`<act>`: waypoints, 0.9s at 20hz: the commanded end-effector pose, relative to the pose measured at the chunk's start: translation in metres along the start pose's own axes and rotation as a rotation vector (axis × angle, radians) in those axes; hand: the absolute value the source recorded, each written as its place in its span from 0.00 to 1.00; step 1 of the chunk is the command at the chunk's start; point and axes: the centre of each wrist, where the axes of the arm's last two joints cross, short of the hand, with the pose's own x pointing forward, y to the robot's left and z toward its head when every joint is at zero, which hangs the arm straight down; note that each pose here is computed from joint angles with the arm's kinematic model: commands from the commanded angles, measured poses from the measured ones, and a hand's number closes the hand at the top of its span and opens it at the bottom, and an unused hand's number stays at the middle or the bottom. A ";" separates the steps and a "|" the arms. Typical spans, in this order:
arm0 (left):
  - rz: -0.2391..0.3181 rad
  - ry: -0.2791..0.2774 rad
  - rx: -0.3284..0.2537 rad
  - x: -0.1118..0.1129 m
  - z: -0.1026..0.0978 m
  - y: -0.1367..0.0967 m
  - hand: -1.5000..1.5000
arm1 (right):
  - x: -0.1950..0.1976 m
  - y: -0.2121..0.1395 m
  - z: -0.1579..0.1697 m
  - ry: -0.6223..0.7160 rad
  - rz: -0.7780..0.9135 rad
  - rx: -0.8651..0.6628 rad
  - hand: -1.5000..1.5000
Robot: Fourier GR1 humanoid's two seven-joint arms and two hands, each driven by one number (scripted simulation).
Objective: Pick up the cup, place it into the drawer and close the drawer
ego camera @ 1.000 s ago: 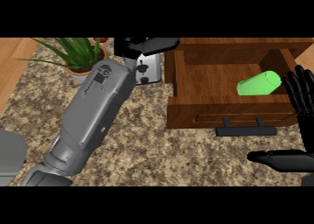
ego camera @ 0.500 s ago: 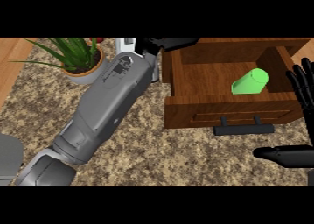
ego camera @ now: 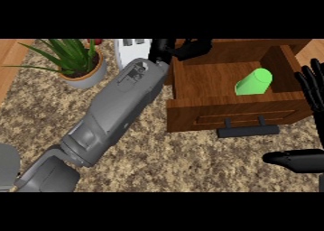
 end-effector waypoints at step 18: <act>-0.175 0.021 -0.020 -0.019 0.022 -0.026 0.00 | -0.005 0.013 0.000 -0.054 -0.154 0.061 0.00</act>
